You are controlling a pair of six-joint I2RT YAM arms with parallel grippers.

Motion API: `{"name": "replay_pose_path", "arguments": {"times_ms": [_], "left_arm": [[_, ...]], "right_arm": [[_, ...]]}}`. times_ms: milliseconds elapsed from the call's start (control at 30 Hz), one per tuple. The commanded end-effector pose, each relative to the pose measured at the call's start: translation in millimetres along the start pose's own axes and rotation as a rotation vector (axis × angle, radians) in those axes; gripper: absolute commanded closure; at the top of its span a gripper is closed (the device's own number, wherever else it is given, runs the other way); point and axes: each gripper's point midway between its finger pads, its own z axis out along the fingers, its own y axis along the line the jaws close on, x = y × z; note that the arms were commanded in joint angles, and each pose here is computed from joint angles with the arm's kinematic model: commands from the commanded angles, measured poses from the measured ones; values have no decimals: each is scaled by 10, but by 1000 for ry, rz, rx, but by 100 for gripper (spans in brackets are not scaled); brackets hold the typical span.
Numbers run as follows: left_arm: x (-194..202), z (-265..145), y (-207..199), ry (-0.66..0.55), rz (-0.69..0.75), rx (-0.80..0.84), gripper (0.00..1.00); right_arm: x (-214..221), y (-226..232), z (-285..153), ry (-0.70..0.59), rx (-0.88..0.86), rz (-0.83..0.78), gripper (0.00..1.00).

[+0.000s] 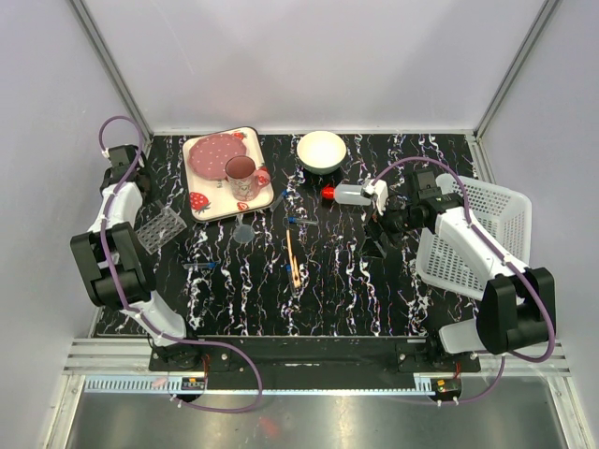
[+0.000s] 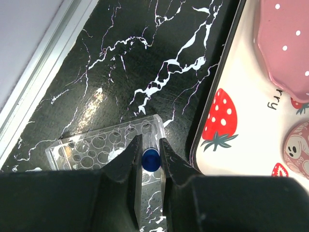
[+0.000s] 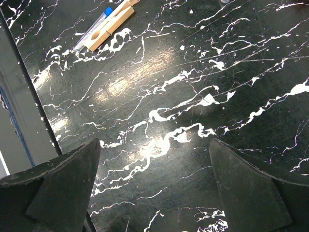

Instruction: Organize the chemistry lab equipment

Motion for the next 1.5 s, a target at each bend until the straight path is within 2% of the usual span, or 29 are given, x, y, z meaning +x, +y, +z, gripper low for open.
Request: {"name": "replay_pose_path", "arguments": {"times_ms": [0, 800, 1200, 1467], "left_arm": [[-265, 11, 17, -80, 6, -16, 88], [-56, 200, 35, -28, 13, -13, 86], [-66, 128, 33, -39, 6, -13, 62], [-229, -109, -4, -96, 13, 10, 57]], "right_arm": [[18, -31, 21, 7, 1, -18, 0], [32, -34, 24, 13, -1, -17, 0], [32, -37, 18, 16, 0, -18, 0], [37, -36, 20, 17, -1, -19, 0]]}}
